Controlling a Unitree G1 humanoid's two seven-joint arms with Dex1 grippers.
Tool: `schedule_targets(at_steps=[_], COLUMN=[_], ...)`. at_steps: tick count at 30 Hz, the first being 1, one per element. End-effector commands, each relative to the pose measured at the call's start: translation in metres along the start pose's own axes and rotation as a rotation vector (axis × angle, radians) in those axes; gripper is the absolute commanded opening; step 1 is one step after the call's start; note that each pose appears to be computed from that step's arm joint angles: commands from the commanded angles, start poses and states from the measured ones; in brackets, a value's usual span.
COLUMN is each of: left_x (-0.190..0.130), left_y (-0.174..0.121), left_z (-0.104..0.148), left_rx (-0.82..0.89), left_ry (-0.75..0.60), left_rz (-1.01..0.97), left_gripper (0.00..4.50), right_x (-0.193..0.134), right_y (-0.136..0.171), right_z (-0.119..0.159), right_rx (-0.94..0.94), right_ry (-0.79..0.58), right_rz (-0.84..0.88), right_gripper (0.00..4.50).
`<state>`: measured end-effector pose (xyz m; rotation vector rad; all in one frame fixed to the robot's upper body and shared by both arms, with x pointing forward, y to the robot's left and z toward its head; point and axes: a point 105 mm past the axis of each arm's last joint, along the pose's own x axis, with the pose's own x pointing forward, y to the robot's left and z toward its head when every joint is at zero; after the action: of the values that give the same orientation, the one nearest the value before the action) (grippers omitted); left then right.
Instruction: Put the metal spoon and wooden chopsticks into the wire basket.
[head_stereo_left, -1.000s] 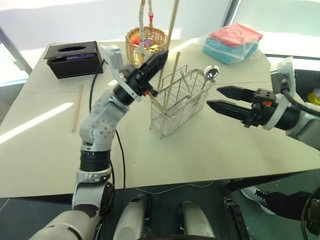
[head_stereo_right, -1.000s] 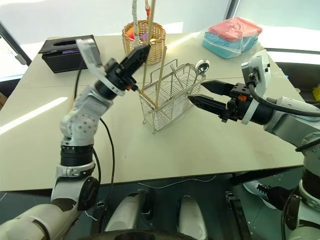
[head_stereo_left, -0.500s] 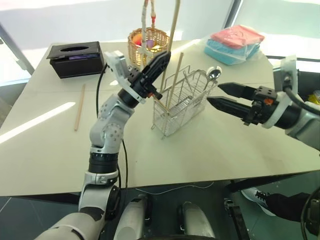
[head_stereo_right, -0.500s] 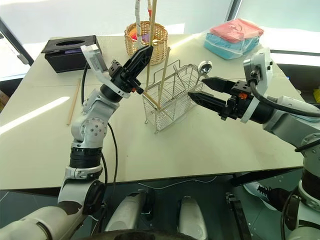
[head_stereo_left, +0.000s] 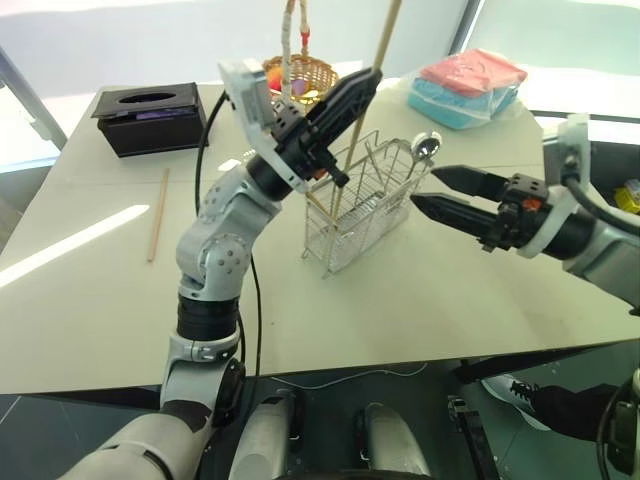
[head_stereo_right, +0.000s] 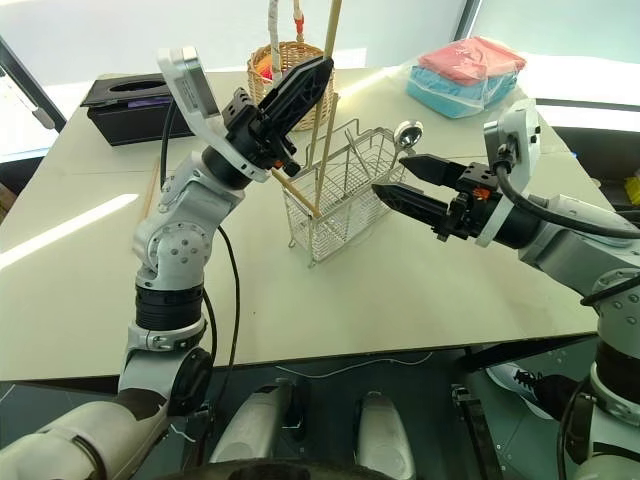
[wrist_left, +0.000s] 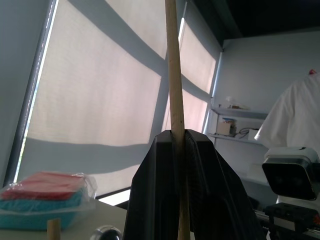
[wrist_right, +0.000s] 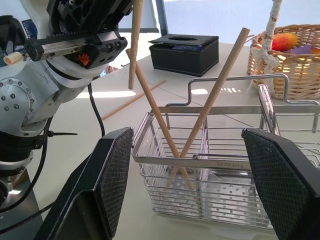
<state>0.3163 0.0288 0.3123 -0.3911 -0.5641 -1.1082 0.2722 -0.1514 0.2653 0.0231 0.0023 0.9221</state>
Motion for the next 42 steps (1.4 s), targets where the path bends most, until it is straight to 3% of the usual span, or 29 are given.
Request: schedule_targets(at_steps=[1, 9, 17, 20, 25, 27, 32, 36, 42], left_x=[-0.003, -0.015, -0.013, -0.014, -0.015, -0.015, -0.009, 0.014, 0.003], left_y=[0.0, 0.008, 0.008, 0.009, 0.014, 0.015, 0.019, 0.028, 0.07], left_z=[-0.007, -0.045, -0.055, -0.057, -0.054, -0.051, -0.031, 0.047, 0.115], left_rx=[0.033, 0.039, 0.059, 0.058, 0.088, 0.103, 0.149, 0.203, 0.305], left_ry=[0.019, 0.09, 0.097, 0.1, 0.095, 0.088, 0.036, -0.14, -0.164], left_rz=[0.021, 0.065, 0.07, 0.073, 0.096, 0.103, 0.115, 0.17, 0.477], left_gripper=[0.1, 0.1, 0.1, 1.16, 3.62, 3.62, 3.62, 3.62, 3.62], right_x=[-0.002, 0.0, -0.003, -0.002, -0.003, -0.003, -0.004, -0.002, 0.002], right_y=[0.003, 0.003, 0.003, 0.003, 0.002, 0.002, 0.002, 0.015, 0.038], right_z=[0.008, 0.008, 0.009, 0.009, 0.01, 0.01, 0.009, 0.012, 0.019], right_rx=[-0.034, -0.03, -0.033, -0.034, -0.035, -0.035, -0.032, -0.034, -0.055], right_ry=[-0.038, -0.045, -0.048, -0.049, -0.049, -0.05, -0.042, -0.002, 0.035], right_rz=[0.003, 0.002, -0.009, -0.011, -0.013, -0.013, -0.008, 0.081, 0.202], right_gripper=[3.57, 3.57, 3.57, 3.57, 3.57, 3.57, 3.57, 3.57, 3.57])
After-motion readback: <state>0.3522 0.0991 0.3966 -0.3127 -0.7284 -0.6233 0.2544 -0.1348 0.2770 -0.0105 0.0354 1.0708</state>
